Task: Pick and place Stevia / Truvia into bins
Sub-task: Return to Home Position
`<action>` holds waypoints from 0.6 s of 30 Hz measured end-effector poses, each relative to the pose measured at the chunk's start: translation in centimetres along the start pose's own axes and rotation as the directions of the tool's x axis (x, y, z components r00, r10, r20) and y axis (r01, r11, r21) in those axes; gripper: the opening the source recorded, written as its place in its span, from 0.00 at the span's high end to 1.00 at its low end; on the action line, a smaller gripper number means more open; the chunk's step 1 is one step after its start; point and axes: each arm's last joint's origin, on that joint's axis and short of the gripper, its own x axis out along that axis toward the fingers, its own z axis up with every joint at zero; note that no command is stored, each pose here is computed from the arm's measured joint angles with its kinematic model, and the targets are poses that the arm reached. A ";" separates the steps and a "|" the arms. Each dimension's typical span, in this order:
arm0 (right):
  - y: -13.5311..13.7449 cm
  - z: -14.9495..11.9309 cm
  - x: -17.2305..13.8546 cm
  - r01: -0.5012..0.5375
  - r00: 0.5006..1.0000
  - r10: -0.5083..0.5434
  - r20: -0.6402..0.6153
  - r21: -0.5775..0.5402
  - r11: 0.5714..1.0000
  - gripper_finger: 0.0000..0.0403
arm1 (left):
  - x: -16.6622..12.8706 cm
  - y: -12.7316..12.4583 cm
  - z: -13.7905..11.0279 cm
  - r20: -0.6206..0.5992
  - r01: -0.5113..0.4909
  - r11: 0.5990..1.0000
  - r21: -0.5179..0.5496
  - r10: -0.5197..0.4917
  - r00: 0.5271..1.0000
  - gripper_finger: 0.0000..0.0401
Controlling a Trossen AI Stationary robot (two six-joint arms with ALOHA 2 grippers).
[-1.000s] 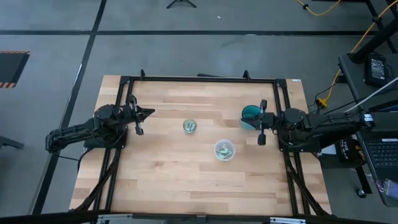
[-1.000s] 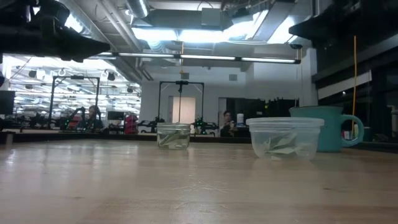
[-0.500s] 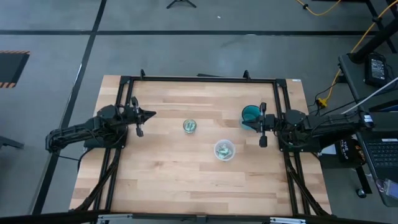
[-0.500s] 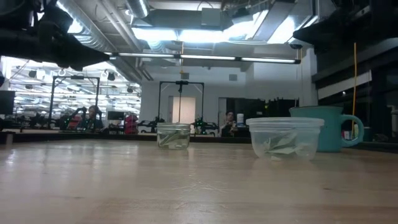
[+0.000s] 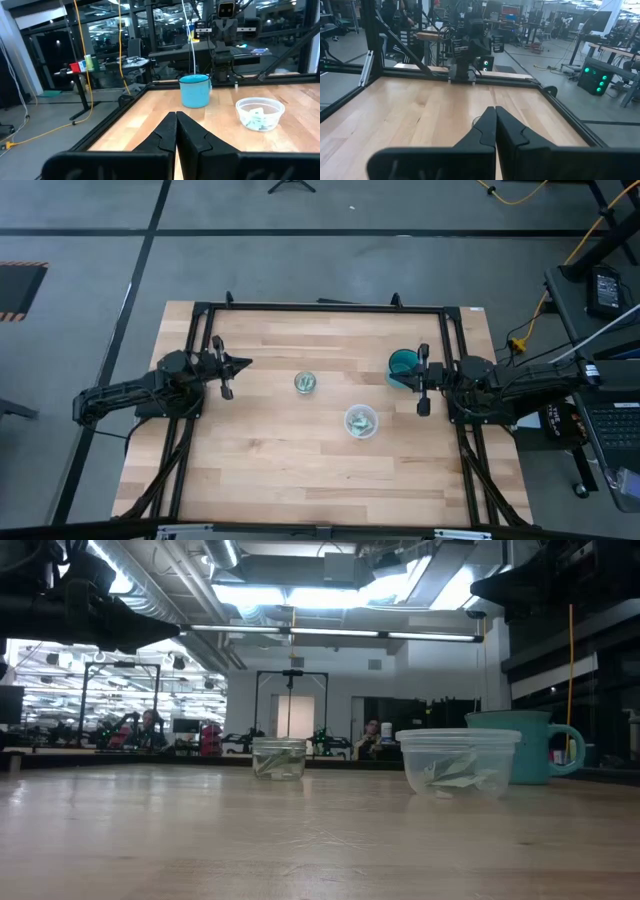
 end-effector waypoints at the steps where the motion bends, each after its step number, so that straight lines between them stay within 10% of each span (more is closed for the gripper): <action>1: 0.0 0.0 0.0 0.000 1.000 0.000 -0.001 -0.002 1.000 1.00 | 0.0 0.0 0.0 -0.001 -0.002 1.000 0.000 0.002 1.000 0.99; 18: -0.6 -0.8 -2.1 0.022 0.998 -0.021 0.067 -0.017 1.000 1.00 | 0.0 0.0 -0.2 -0.022 -0.005 0.999 -0.033 0.004 1.000 0.99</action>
